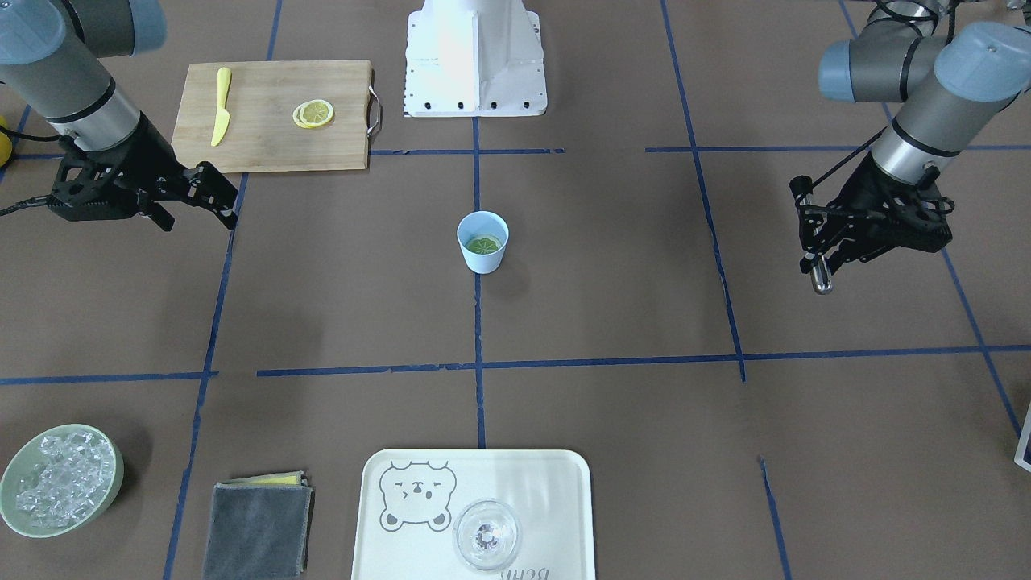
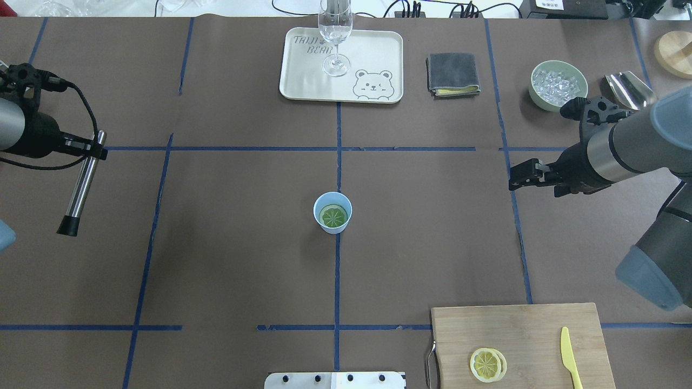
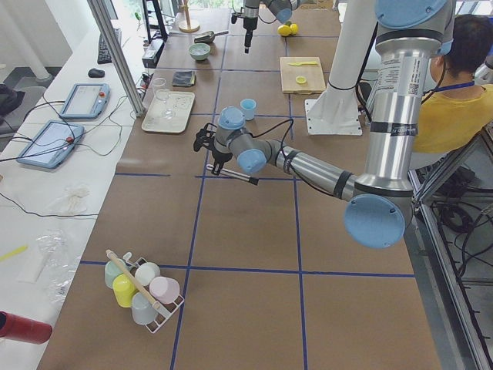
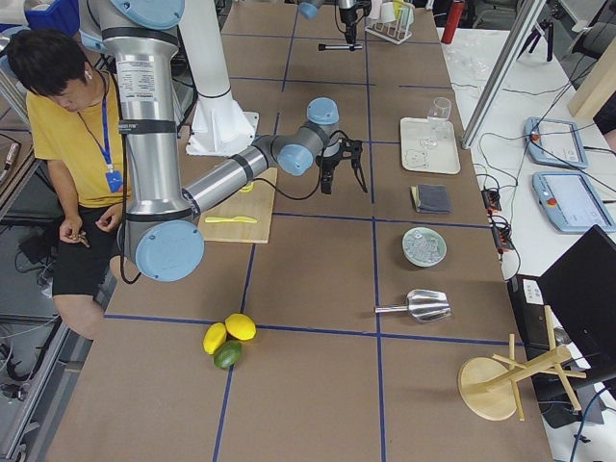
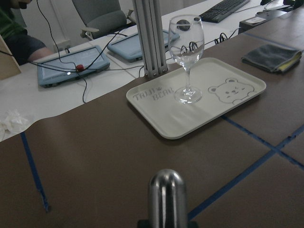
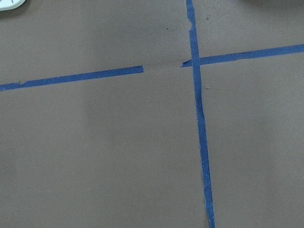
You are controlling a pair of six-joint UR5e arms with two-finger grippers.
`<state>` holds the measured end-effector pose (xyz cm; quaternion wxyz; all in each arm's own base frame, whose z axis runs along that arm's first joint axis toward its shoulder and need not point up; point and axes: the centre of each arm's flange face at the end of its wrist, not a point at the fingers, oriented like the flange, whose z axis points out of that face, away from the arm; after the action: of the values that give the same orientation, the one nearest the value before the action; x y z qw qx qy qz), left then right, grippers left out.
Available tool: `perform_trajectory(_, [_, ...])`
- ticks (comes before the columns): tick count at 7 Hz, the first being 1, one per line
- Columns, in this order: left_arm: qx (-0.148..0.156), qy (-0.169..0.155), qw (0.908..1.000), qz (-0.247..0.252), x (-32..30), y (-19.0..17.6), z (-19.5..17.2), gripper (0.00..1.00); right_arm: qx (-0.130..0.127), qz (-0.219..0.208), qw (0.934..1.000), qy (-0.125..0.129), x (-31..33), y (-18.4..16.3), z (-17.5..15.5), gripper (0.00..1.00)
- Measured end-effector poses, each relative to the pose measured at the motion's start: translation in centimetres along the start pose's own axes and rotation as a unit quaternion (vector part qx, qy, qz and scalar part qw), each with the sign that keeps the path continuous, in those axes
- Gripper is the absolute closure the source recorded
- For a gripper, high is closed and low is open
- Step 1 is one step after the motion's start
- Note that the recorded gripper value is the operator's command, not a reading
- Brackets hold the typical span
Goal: Squeeze lemon into cup
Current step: 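Lower the muddler onto the table and release it with the left gripper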
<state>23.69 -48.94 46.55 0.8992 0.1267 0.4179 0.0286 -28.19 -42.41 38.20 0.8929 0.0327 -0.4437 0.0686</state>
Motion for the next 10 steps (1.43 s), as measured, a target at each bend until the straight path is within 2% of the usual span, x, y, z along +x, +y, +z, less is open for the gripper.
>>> perform_trajectory(1, [-0.036, -0.013, 0.9985, -0.04, -1.5, 0.1, 2.3, 1.0, 0.0, 0.0, 1.0, 0.0, 0.0, 0.0, 0.0, 0.0])
perform_trajectory(3, [-0.074, -0.042, 0.9934, -0.077, -4.0, -0.5, 6.8, 1.0, 0.0, -0.001, 1.0, 0.0, -0.1, 0.0, 0.0, 0.0])
perform_trajectory(5, [-0.088, -0.053, 0.9927, -0.064, -5.3, -0.8, 8.7, 1.0, 0.0, -0.001, 1.0, -0.001, -0.2, 0.0, 0.0, 0.0])
perform_trajectory(7, [-0.092, -0.054, 0.9932, -0.048, -5.7, -0.7, 9.2, 1.0, 0.001, -0.001, 1.0, -0.002, -0.2, 0.0, -0.1, 0.0])
perform_trajectory(10, [-0.091, -0.053, 0.9931, -0.05, -5.6, -0.8, 9.3, 1.0, 0.001, -0.001, 1.0, -0.002, -0.3, 0.0, -0.1, 0.0])
